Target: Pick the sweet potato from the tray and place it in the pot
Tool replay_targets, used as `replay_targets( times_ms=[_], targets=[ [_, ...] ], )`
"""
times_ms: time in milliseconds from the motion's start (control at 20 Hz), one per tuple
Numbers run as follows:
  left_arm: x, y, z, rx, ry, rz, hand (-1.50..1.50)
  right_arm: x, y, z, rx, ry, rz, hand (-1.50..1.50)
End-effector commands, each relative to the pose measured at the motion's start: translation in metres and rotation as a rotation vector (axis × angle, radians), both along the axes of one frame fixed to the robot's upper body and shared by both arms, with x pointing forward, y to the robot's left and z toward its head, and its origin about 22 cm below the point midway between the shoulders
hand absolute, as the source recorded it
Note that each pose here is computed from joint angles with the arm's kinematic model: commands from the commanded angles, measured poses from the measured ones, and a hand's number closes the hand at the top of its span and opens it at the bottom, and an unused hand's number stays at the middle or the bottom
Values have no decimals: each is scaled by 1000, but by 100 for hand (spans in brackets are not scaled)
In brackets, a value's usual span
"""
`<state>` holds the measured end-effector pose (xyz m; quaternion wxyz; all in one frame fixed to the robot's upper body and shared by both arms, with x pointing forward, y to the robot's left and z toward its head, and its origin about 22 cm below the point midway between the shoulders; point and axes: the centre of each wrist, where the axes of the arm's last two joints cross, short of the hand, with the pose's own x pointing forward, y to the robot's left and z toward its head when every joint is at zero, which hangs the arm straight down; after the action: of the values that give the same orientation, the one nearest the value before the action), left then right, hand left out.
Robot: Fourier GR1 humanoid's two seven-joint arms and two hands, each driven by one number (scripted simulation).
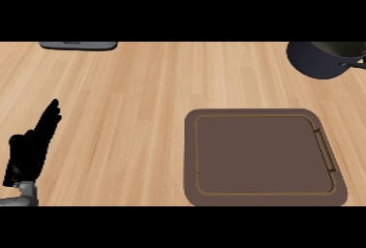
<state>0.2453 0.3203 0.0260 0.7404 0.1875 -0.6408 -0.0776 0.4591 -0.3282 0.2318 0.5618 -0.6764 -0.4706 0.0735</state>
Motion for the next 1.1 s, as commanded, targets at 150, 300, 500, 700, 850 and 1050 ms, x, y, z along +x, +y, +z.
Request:
replay_targets(
  times_ms=[150, 300, 500, 700, 850, 1050],
  targets=[
    [1, -9, -6, -4, -19, -16, 0, -16, -57, -14, 22, 40, -2, 150],
    [15, 1, 14, -5, -27, -26, 0, -21, -67, -37, -4, 71, -42, 150],
    [12, -7, 8, -8, -23, -44, 0, -35, -95, -48, -62, 160, -68, 150],
    [19, -9, 10, -12, -24, -43, 0, -32, -90, -45, 112, 65, -36, -150],
    [14, -12, 4, -5, -20, -60, 0, -36, -95, -54, 212, 53, -29, -150],
    [12, -18, 1, -13, -28, -78, 0, -36, -92, -60, 233, -7, 23, -150]
  ],
)
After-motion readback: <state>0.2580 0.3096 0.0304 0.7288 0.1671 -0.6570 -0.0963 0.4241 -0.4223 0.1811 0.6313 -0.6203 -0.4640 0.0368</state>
